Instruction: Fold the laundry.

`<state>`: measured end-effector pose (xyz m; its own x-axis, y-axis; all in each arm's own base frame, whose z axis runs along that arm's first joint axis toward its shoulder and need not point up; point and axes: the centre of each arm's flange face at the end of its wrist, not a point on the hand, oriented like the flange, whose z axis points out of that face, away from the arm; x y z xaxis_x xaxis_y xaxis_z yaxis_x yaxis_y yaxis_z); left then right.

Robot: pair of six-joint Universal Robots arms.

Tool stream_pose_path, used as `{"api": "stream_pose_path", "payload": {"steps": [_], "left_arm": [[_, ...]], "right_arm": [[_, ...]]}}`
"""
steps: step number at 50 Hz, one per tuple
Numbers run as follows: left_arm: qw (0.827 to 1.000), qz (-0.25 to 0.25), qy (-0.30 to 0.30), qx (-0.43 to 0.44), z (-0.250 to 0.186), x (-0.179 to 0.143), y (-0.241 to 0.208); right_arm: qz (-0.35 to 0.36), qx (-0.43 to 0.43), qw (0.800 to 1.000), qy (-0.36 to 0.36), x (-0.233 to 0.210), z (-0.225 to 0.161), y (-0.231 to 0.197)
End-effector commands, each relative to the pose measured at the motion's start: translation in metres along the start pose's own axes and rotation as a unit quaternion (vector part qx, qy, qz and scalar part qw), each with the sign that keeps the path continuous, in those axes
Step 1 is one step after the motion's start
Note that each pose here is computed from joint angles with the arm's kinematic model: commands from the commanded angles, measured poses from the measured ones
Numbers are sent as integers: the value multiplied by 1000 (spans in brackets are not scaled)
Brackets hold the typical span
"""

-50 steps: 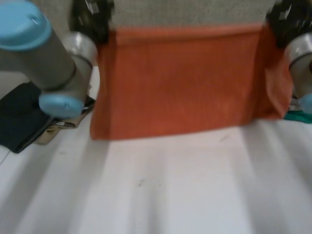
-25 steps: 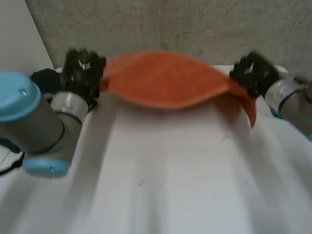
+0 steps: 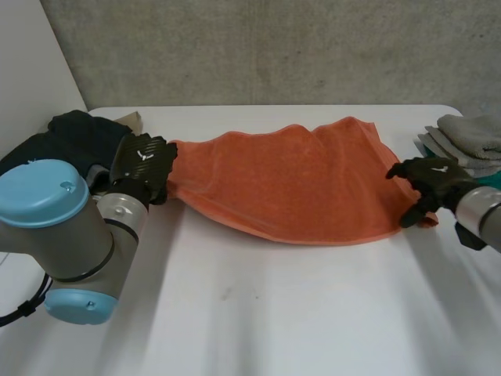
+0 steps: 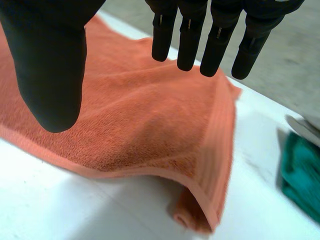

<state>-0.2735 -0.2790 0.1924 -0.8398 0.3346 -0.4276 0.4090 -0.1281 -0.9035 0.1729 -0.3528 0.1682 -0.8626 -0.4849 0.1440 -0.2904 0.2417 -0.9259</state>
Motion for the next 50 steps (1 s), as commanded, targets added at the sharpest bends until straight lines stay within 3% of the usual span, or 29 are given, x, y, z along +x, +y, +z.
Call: {"api": "stream_pose_path", "payload": {"steps": [1, 12, 25, 30, 44, 50], "left_arm": [[1000, 0, -2, 2, -3, -3, -3], [1000, -18, -1, 3, -3, -2, -3], [1000, -20, -3, 2, -1, -4, -4], [1000, -21, -3, 2, -2, -4, -4], [1000, -21, -5, 7, -4, -6, -9], [1000, -20, -8, 9, -3, -8, -10]], "right_arm": [[33, -13, 999, 31, 25, -16, 8], [-96, -23, 995, 14, 40, -9, 31], [-97, -12, 995, 20, 57, 32, 52], [-51, 0, 998, 21, 61, 42, 50], [-39, 9, 999, 0, 43, 57, 48], [-52, 9, 998, 37, 51, 61, 41]]}}
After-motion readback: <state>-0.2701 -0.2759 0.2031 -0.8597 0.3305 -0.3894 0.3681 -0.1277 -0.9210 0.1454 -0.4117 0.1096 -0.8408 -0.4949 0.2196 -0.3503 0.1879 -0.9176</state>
